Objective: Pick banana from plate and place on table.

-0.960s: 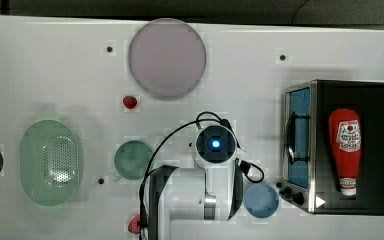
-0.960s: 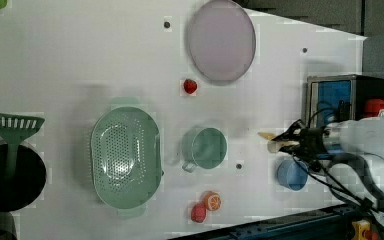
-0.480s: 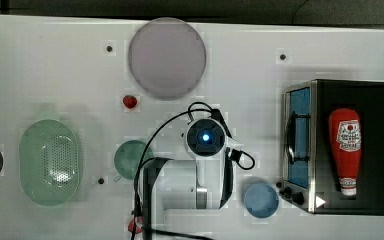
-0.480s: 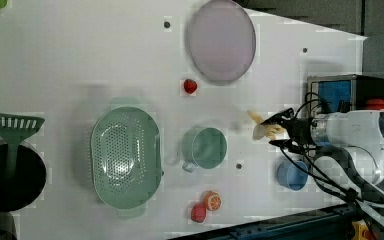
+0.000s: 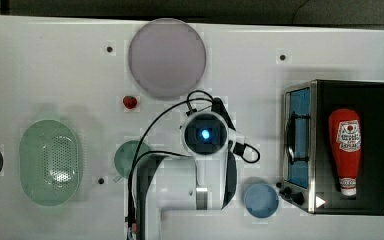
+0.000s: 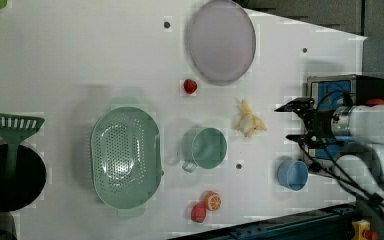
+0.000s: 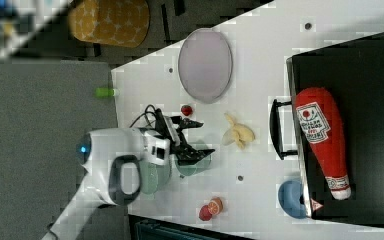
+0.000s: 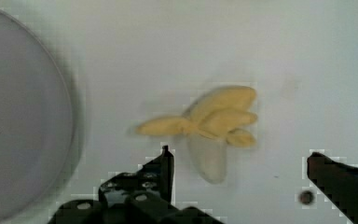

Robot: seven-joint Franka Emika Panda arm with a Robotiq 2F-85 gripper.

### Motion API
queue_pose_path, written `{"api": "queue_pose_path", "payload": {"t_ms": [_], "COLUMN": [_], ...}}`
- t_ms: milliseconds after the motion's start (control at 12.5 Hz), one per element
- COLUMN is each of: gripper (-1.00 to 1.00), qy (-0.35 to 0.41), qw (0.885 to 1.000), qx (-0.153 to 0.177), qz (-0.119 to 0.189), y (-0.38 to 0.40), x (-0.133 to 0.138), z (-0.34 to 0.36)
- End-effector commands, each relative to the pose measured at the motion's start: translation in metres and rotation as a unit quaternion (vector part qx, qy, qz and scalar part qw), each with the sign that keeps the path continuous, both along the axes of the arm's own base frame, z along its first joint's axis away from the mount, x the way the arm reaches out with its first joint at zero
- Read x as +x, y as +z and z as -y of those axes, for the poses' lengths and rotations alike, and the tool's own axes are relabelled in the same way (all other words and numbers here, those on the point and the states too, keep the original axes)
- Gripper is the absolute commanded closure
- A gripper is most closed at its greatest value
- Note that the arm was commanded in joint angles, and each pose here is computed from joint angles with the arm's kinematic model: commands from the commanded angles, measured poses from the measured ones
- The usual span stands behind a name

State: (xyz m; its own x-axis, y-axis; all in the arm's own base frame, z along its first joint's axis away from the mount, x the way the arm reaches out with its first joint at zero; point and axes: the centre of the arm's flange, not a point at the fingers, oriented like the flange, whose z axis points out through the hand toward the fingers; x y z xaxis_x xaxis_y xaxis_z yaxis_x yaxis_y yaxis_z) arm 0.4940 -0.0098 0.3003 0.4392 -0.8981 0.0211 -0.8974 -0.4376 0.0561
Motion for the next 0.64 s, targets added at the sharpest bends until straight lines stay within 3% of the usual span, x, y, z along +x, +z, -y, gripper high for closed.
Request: {"api": "queue_pose_path", "payload": {"t_ms": [80, 240, 480, 640], "gripper": [-1.0, -1.0, -1.0, -1.0], "qy": [0.013, 0.037, 0.08, 0.091], "qw": [1.0, 0.999, 0.996, 0.996], "qx": [0.004, 0.003, 0.002, 0.005], "qz": [0.026, 0.022, 0.049, 0.008], "y": [0.107, 0.181, 0.256, 0.269], "x": [0.021, 0.026, 0.032, 0.023], "z": [0.001, -0.001, -0.002, -0.002]}}
